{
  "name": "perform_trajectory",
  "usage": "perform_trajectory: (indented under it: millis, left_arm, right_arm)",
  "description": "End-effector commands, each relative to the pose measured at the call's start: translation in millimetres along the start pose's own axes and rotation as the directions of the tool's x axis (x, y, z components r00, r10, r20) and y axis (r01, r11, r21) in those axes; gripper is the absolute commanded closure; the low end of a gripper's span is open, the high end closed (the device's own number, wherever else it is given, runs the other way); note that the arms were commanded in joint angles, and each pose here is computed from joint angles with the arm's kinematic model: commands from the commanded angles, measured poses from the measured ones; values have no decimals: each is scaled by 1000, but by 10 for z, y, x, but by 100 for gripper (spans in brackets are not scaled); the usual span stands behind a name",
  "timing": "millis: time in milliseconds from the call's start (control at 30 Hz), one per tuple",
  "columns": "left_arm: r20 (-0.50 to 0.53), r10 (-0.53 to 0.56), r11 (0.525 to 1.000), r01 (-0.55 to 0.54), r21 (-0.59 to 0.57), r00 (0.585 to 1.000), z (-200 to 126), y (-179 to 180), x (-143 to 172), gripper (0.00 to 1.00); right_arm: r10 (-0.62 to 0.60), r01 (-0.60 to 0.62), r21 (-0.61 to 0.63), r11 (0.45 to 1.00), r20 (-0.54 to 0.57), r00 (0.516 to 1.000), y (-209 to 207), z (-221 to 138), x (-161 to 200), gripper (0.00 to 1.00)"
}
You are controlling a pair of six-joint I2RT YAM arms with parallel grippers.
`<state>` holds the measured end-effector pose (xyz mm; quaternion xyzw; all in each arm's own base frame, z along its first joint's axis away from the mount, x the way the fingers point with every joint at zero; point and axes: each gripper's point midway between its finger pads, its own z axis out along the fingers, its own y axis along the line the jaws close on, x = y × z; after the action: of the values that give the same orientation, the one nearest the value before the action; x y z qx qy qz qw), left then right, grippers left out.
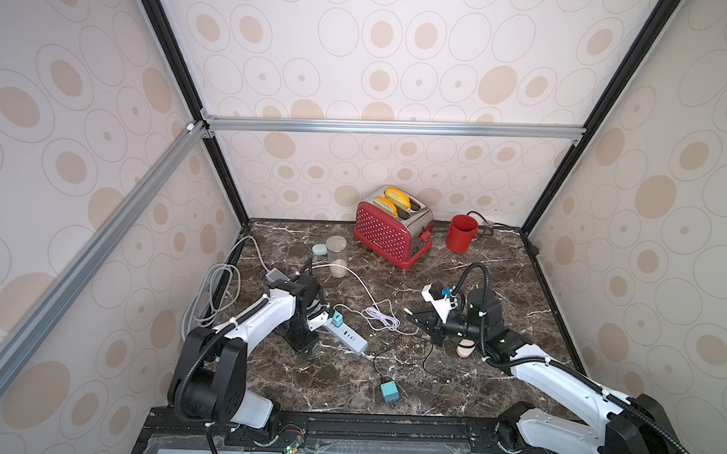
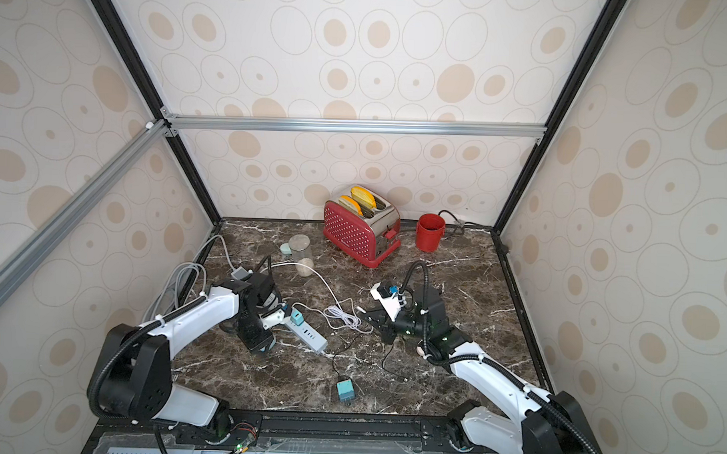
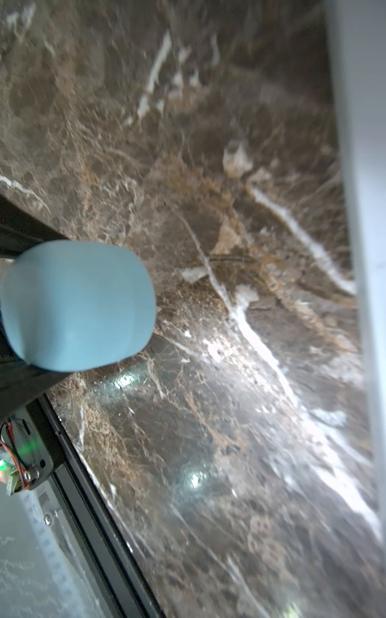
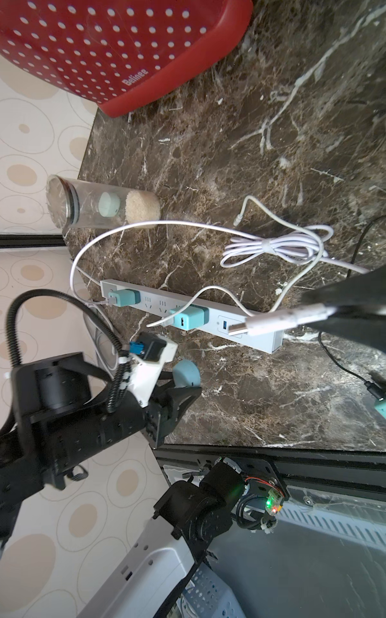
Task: Charge the bluetooth headset
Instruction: Pick up the bluetooth headset from the center of the board, then insert the charging cable into the bluetooth headset.
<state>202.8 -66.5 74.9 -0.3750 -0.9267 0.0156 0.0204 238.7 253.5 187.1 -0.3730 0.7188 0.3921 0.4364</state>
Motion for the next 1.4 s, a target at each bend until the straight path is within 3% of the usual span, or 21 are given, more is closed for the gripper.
perform_trajectory:
  millis: [0, 100, 167, 267, 333, 433, 467, 667, 833, 1000, 1367]
  left_arm:
    - [60, -21, 998, 24, -54, 998, -416, 16, 9, 65]
    - [220, -57, 990, 83, -113, 974, -830, 95, -195, 67]
    - [370, -91, 988, 129, -80, 925, -1110, 69, -426, 68]
    - [596, -119, 986, 164, -21, 794, -1490, 31, -802, 72]
    - [726, -103, 989, 148, 2, 680, -1749, -6, -1025, 72]
    - [840, -60, 996, 94, 10, 540, -2077, -67, -1251, 72]
    - [855, -41, 997, 71, 5, 518, -2133, -92, -1298, 72]
    - [868, 155, 985, -146, -96, 471, -2187, -315, -1518, 67]
    - [872, 203, 964, -249, -97, 446, -2164, -390, -1695, 67]
    - [882, 271, 936, -318, -149, 384, -2189, -503, -1836, 68]
    - [837, 374, 908, -341, -243, 399, -2087, -676, -2085, 71]
  right_arm:
    - [44, -44, -30, 999, 9, 999, 50, 3, -110, 100]
    - [75, -74, -70, 995, 3, 997, 191, 63, -169, 100]
    - [97, -97, -108, 989, -6, 995, 284, 122, -228, 100]
    - [132, -135, -157, 978, -26, 991, 370, 225, -349, 100]
    - [159, -166, -176, 970, -51, 986, 410, 301, -429, 100]
    - [189, -202, -173, 964, -89, 978, 451, 398, -522, 100]
    - [200, -214, -170, 962, -95, 975, 452, 416, -552, 100]
    - [199, -212, -104, 972, -121, 972, 381, 436, -649, 100]
    - [181, -188, -34, 982, -148, 972, 292, 409, -610, 100]
    - [191, -197, -18, 980, -178, 965, 276, 403, -654, 100]
    - [294, -312, -97, 945, -165, 941, 402, 463, -839, 100]
